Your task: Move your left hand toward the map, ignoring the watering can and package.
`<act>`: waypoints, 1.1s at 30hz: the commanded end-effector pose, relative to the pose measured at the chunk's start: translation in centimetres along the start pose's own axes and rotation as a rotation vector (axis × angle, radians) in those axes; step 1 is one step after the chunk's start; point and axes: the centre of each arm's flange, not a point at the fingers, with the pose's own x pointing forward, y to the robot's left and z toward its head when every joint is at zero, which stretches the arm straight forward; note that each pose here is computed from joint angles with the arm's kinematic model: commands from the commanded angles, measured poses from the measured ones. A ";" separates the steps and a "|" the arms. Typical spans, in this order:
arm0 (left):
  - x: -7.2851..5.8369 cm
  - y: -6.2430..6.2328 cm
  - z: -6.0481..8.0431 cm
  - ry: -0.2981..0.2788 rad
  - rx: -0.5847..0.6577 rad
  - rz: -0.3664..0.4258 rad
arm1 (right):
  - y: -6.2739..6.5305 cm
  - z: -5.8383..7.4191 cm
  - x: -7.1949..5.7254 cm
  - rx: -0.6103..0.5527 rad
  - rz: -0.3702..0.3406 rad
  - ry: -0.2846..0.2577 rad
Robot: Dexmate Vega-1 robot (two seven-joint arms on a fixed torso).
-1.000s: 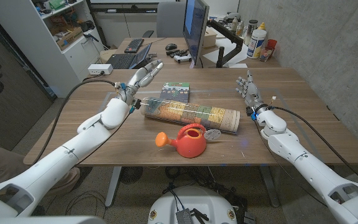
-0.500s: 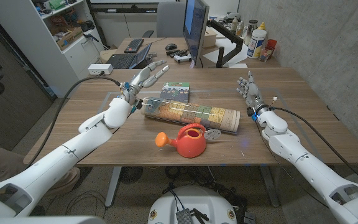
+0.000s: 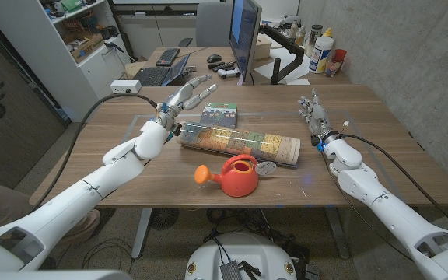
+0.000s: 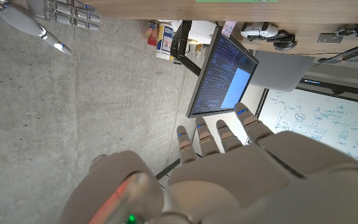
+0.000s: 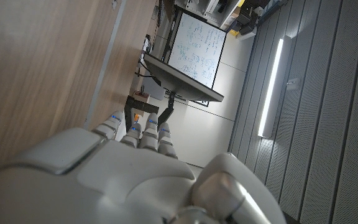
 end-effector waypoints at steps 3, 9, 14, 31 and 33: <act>0.9 -1.2 0.8 -0.009 0.054 -0.043 | -1.0 0.2 -0.9 0.003 -0.014 -0.011; 1.1 -1.6 1.2 -0.009 0.071 -0.060 | -1.1 0.5 -1.0 -0.018 -0.004 -0.028; 1.1 -1.9 1.2 -0.013 0.075 -0.062 | -1.1 0.6 -0.9 -0.015 0.002 -0.050; 1.7 -3.0 1.8 -0.043 0.134 -0.113 | -1.1 1.2 -0.6 -0.035 0.005 -0.053; 1.8 -3.2 1.8 -0.045 0.140 -0.120 | -1.1 1.2 -0.6 -0.031 0.002 -0.052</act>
